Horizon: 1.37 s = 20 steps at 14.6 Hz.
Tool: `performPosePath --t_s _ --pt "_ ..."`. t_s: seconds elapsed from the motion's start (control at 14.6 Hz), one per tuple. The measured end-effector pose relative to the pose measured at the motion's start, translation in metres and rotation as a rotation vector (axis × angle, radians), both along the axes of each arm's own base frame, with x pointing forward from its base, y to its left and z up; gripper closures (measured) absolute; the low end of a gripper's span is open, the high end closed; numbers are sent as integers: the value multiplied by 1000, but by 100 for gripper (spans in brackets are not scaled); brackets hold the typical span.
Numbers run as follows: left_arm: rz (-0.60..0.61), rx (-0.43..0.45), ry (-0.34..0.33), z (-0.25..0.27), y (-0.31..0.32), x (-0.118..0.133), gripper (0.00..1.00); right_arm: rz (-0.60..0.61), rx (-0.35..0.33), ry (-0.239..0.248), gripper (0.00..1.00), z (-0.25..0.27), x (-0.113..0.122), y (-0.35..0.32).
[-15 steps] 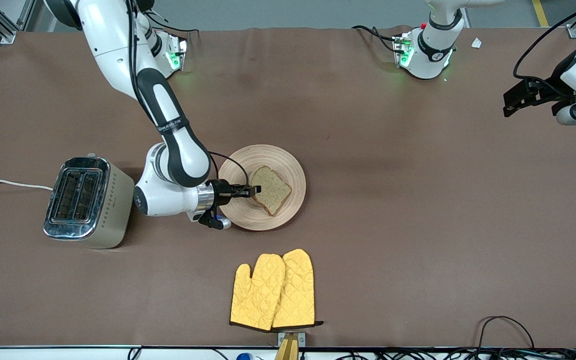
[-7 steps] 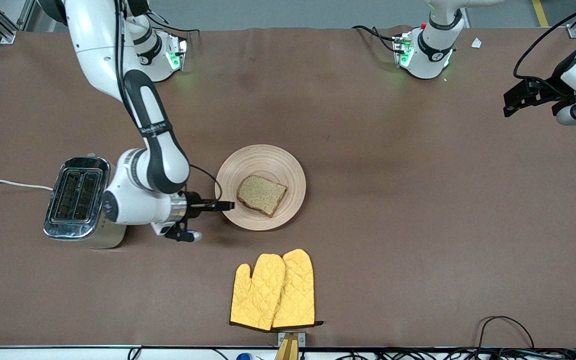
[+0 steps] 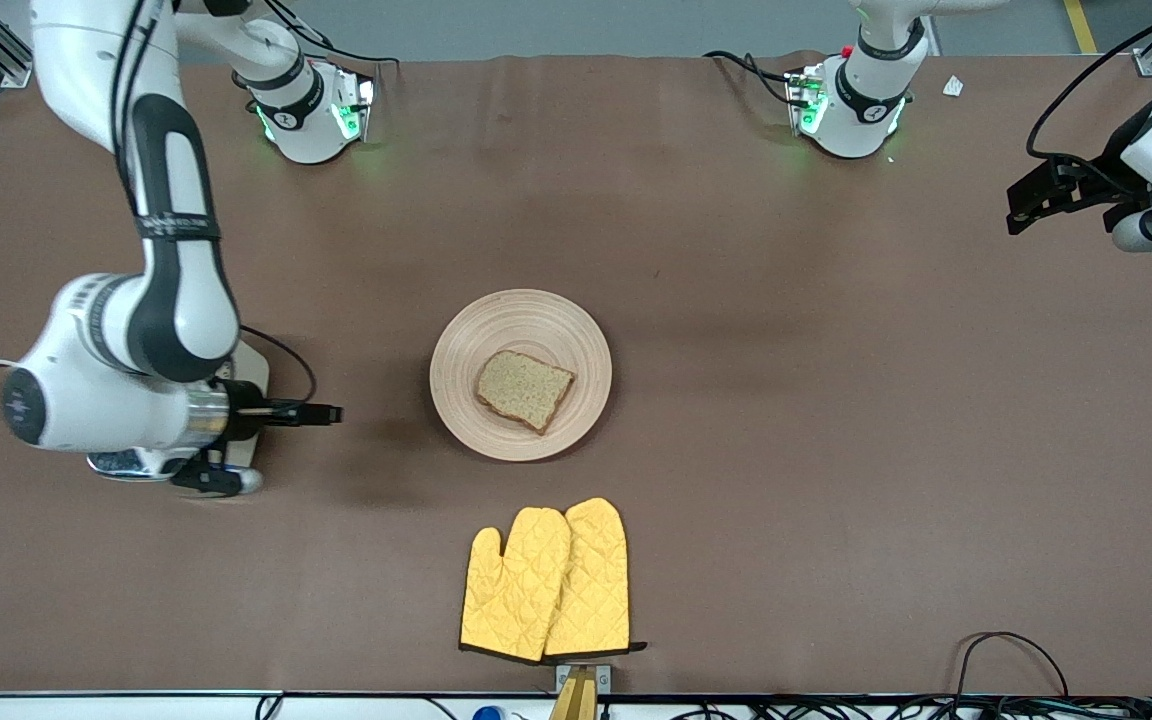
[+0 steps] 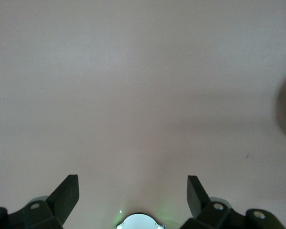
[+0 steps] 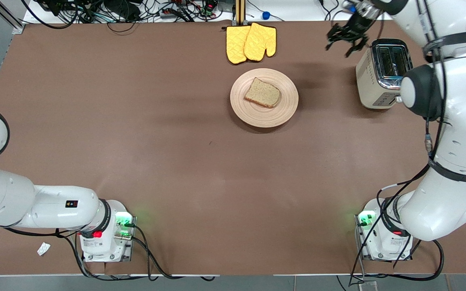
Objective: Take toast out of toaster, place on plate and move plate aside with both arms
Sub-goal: 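Withdraw the right gripper while the left gripper reaches toward the plate, then lower the left gripper and grasp the wooden plate rim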
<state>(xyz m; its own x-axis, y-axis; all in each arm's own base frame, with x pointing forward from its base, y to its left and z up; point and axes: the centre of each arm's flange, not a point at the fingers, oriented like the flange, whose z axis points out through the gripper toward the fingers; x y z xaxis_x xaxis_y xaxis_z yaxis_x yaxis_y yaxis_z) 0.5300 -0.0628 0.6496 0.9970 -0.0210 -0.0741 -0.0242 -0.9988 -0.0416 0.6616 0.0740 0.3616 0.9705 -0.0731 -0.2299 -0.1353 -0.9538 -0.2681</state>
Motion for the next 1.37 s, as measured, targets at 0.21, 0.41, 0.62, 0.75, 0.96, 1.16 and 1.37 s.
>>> performPosePath --t_s 0.21,0.41,0.62,0.75,0.96,1.16,1.37 --pt "-4 -28 23 -11 -4 6 0 15 -112 -60 0 50 -5 -43" --pt "-5 -159 61 -49 -20 31 0 5 -166 -80 0 76 -12 -102" --pt "-4 -256 101 -109 -40 65 0 -17 -195 -113 0 99 -20 -146" --pt "-34 -345 123 -151 -58 82 0 -31 -190 -163 0 129 -26 -160" --pt "-91 -492 98 -221 -88 94 0 5 -253 -226 0 195 -40 -167" --pt "-110 -623 80 -296 -128 92 0 45 -294 -248 0 252 -52 -158" --pt "-101 -703 78 -356 -180 84 0 50 -304 -276 0 277 -59 -157"
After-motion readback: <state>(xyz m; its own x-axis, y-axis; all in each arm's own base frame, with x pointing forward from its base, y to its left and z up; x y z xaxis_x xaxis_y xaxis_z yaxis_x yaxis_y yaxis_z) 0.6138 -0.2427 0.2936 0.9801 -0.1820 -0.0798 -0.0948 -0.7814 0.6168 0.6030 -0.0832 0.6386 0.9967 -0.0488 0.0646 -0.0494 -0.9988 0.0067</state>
